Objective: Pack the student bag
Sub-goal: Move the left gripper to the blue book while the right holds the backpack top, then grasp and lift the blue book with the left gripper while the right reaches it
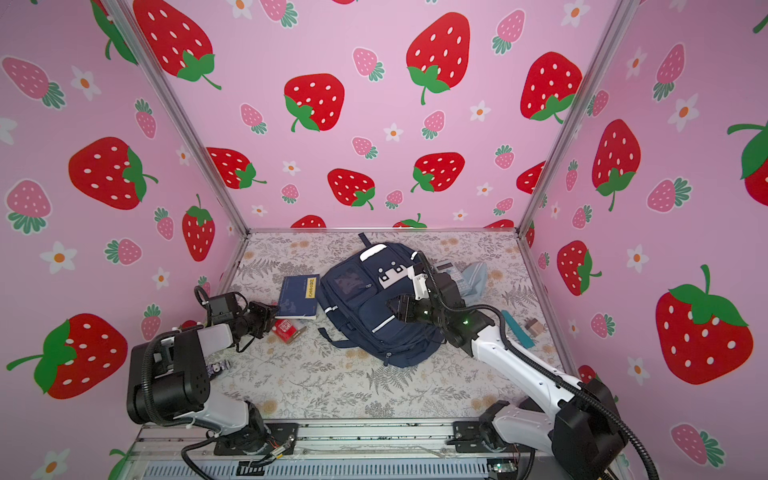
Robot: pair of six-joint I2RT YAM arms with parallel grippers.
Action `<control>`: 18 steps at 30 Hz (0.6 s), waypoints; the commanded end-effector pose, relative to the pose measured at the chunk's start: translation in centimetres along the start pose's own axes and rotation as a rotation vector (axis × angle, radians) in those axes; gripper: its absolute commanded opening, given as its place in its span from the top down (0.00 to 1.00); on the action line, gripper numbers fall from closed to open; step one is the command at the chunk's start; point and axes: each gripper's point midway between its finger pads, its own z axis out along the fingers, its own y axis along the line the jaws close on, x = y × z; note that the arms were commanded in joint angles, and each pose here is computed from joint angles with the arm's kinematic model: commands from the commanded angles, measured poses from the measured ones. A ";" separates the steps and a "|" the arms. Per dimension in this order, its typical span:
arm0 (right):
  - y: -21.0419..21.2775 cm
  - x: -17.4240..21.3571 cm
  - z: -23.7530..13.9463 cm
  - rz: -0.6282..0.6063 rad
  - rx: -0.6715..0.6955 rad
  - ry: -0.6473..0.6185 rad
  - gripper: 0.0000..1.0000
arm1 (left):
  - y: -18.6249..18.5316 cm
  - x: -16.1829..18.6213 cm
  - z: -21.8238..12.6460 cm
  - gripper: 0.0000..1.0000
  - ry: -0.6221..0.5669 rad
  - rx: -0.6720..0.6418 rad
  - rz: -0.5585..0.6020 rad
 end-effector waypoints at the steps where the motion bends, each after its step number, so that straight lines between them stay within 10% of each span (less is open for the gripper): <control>1: 0.8 -0.5 0.1 -0.013 -0.021 -0.008 0.52 | -0.2 -0.1 0.1 0.68 0.006 0.017 -0.010; 18: 1.2 -1.1 0.5 -0.022 -0.028 -0.008 0.53 | -4.0 -0.2 -2.9 1.00 -0.002 0.028 0.167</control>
